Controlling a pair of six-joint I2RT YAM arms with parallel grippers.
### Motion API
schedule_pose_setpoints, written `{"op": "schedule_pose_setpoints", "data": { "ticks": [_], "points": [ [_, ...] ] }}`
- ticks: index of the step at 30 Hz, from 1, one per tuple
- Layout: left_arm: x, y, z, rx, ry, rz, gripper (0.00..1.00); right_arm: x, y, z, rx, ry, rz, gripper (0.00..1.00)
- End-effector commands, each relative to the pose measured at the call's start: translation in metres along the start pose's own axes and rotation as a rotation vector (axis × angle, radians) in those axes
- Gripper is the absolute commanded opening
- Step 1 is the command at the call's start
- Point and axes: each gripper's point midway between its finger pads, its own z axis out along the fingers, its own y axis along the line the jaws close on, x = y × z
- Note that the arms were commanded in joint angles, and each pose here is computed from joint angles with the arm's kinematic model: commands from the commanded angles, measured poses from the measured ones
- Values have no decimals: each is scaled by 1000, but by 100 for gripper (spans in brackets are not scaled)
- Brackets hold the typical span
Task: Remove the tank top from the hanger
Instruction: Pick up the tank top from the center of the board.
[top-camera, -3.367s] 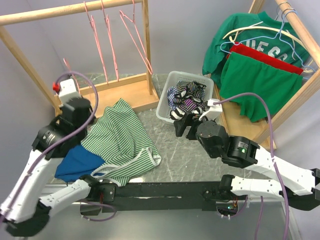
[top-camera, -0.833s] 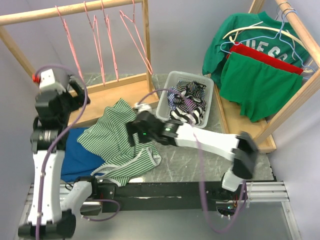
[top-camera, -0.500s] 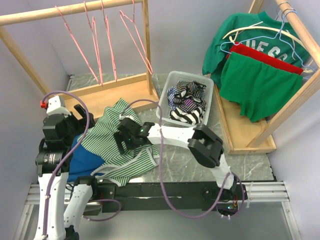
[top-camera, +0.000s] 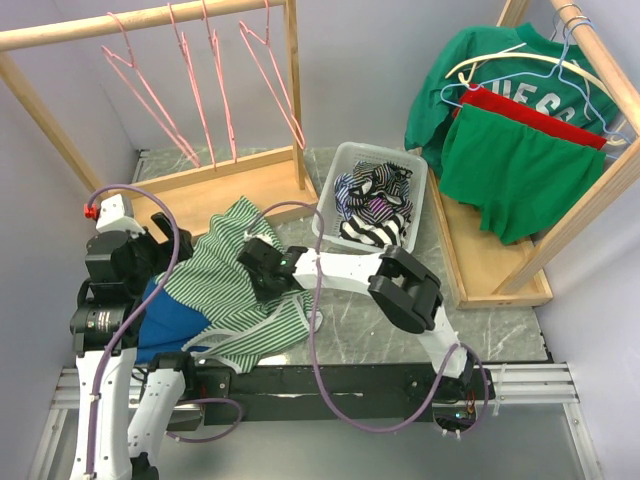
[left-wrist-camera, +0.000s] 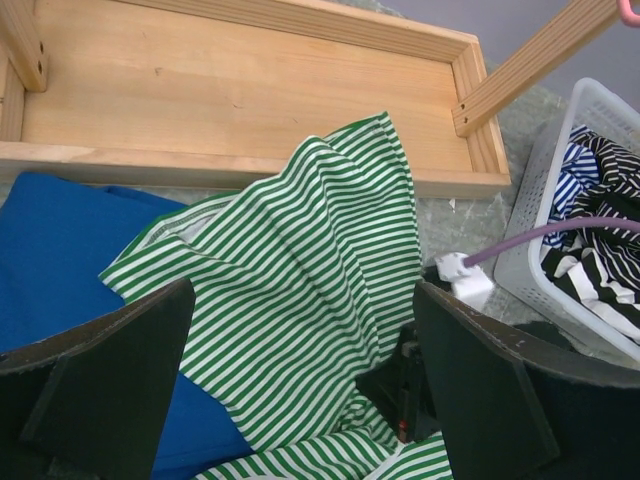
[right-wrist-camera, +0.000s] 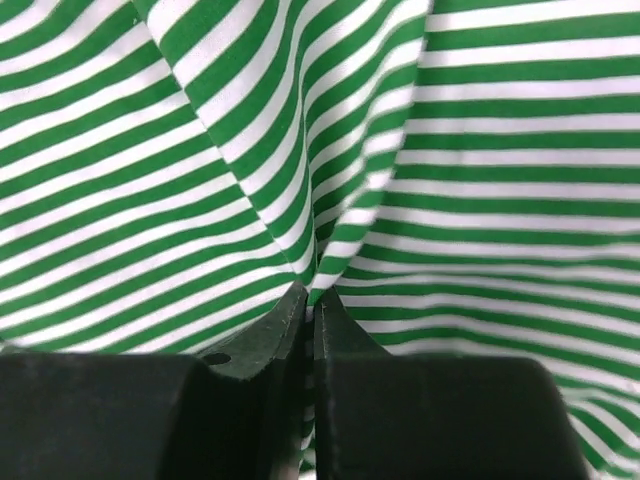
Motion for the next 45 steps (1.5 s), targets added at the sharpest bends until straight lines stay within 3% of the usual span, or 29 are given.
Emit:
{"op": "schedule_pose_setpoints", "data": {
  "ticks": [1,8,14,18,23,26,33,36,37,40,42,45],
  "points": [
    [-4,-3,-2,18,-15,6,96,-45,10,-62,-40,-183,14,8],
    [-7,-4,-7,26,-37,6,96,-102,3,-194,-50,-483,37,6],
    [-8,-4,-5,27,-39,7,96,-126,-6,-250,-51,-634,49,2],
    [-7,-4,-2,27,-35,9,96,-125,-9,-247,-35,-632,41,1],
    [-6,-7,-3,43,-30,12,96,-73,-8,-192,-39,-423,-16,0],
    [-6,-8,-3,50,-27,17,96,-65,-5,-158,-45,-376,-7,2],
    [-4,-8,-1,51,-18,19,96,-121,14,-108,-90,-369,-5,22],
    [-4,-8,0,48,-18,18,96,-131,2,-80,-54,-304,17,39],
    [-5,-8,-1,51,-21,20,96,-132,-3,-74,-34,-290,25,50],
    [-6,-9,-3,55,-28,20,96,-118,-18,-92,1,-305,35,100],
    [-5,-8,-3,51,-26,19,96,-122,-19,-130,-14,-397,72,100],
    [-5,-8,-1,48,-22,17,96,-92,-39,-150,40,-388,159,100]
  ]
}}
